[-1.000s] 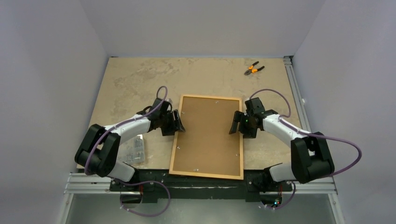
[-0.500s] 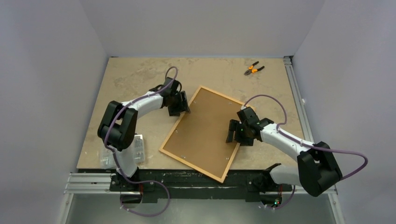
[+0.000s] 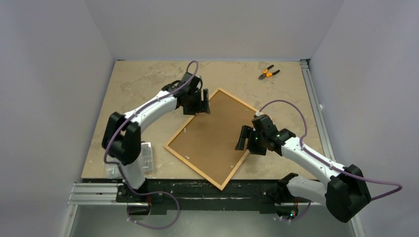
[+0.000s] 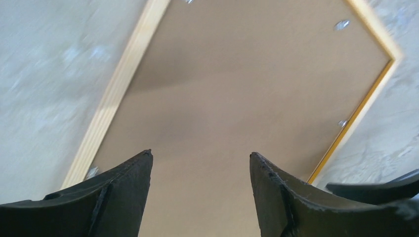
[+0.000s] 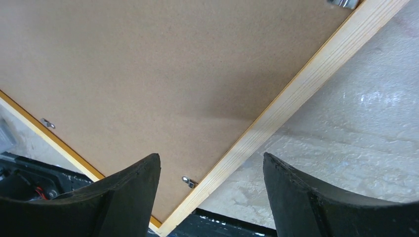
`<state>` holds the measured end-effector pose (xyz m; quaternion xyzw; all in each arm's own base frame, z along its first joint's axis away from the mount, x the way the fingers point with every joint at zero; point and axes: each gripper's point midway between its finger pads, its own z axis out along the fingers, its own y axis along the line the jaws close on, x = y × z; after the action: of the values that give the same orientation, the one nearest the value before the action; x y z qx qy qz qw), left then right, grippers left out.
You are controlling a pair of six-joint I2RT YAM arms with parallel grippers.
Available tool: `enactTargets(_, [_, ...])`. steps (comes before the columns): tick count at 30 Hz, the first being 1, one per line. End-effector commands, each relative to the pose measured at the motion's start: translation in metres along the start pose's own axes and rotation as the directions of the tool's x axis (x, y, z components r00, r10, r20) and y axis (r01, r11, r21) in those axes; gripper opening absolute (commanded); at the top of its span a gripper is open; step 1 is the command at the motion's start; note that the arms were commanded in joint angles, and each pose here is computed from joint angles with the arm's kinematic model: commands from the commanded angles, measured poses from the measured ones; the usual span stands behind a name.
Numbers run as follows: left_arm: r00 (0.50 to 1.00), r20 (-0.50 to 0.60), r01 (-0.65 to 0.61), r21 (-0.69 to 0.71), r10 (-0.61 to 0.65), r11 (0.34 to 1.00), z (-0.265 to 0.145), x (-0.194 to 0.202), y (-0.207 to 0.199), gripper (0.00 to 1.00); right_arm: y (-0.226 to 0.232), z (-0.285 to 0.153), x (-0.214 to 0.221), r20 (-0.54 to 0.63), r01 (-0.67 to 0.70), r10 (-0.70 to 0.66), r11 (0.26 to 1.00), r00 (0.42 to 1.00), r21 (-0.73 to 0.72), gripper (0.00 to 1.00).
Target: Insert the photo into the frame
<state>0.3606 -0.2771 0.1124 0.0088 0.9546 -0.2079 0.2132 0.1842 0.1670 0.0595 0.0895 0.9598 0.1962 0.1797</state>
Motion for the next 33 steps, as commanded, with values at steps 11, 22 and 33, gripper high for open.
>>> enactTargets(11, [0.946,0.036,0.323,-0.006,-0.323,0.946,-0.092,0.146,0.079,0.67,0.016,-0.020,-0.094,0.127,0.073,-0.076,0.997,0.989,0.030,0.80])
enactTargets(22, [0.897,-0.001,0.441,-0.037,-0.442,0.897,-0.071,0.189,0.103,0.67,-0.068,0.007,-0.198,0.171,-0.135,0.111,0.981,0.979,0.140,0.81])
enactTargets(33, [0.884,-0.031,0.466,-0.010,-0.466,0.885,-0.048,0.181,0.097,0.67,-0.089,0.050,-0.270,0.165,-0.099,0.063,0.970,0.984,0.223,0.81])
